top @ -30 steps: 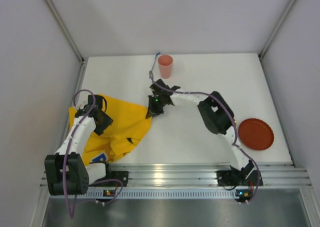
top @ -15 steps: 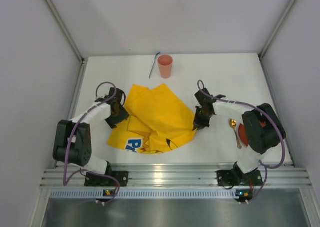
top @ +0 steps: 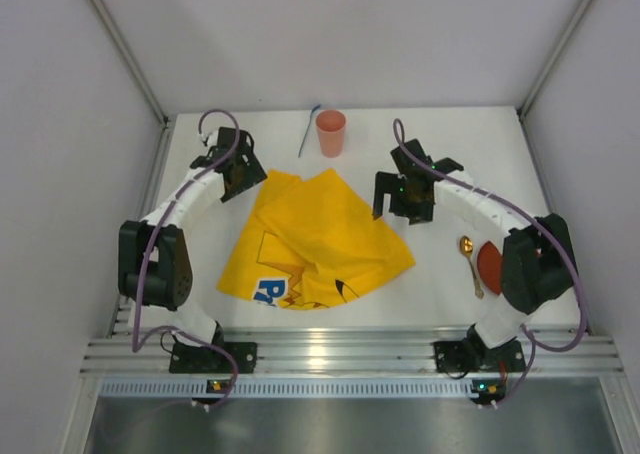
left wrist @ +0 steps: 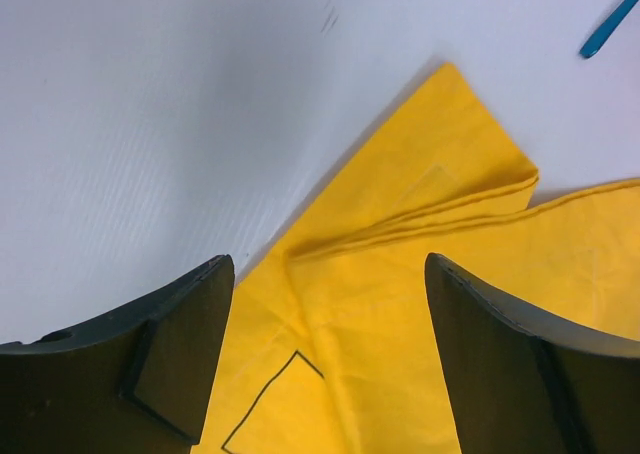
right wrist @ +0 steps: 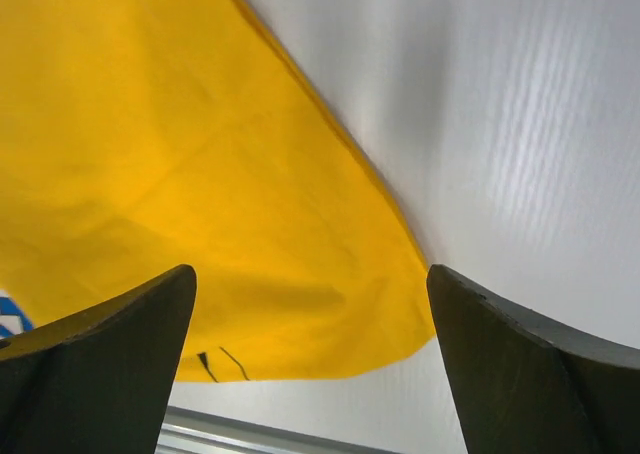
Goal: Set the dinner table for one person
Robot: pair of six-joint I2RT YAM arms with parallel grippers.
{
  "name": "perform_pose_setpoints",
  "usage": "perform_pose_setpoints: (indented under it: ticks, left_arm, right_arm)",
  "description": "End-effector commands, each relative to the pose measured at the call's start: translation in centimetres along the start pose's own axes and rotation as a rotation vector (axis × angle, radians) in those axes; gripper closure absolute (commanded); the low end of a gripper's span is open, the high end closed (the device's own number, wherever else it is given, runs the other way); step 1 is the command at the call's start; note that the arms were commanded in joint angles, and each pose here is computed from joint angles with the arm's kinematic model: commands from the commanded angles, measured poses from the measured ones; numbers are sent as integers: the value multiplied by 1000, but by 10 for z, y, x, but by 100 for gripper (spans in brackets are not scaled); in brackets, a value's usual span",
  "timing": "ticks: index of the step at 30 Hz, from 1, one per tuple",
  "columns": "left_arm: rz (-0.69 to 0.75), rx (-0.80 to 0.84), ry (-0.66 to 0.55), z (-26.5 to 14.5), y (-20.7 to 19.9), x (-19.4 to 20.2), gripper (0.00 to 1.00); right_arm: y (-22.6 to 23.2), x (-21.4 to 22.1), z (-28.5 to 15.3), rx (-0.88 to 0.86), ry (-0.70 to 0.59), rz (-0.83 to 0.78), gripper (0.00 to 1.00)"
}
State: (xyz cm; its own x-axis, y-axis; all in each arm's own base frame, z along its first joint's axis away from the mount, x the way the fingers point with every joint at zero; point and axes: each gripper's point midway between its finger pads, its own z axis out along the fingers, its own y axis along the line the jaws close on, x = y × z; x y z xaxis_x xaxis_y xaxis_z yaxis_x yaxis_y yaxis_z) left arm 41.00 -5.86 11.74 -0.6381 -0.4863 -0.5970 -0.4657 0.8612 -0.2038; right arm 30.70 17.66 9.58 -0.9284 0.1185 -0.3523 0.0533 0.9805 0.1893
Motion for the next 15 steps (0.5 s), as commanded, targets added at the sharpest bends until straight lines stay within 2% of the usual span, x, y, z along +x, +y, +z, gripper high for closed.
perform_pose_setpoints:
  ticks: [1,3,4,6,7,9,10,12,15]
  left_arm:
    - [34,125,-31,18,-22,-24,18]
    - [52,168,19,32,-35,-19,18]
    - [65,165,51,38,-36,-14,19]
    - [84,163,100,54,-42,-9,20]
    - [95,167,111,59,-43,-7,20]
    - [98,236,153,73,-54,-2,20]
    - [95,265,166,78,-57,-2,20]
    - [94,271,198,93,-60,-2,20]
    - [109,253,215,104,-61,-3,21]
  right_arm:
    - [36,-41,2,-159,-73,-70,0]
    - [59,-72,2,-225,-116,-74,0]
    - [59,-73,24,-203,-71,-66,0]
    - [78,-103,25,-250,-106,-68,0]
    - [79,-102,48,-235,-68,-66,0]
    - [97,-126,49,-281,-97,-80,0]
    - [96,-122,69,-263,-56,-78,0]
    - [107,-137,70,-284,-69,-76,0]
    - [113,-136,88,-297,-39,-60,0]
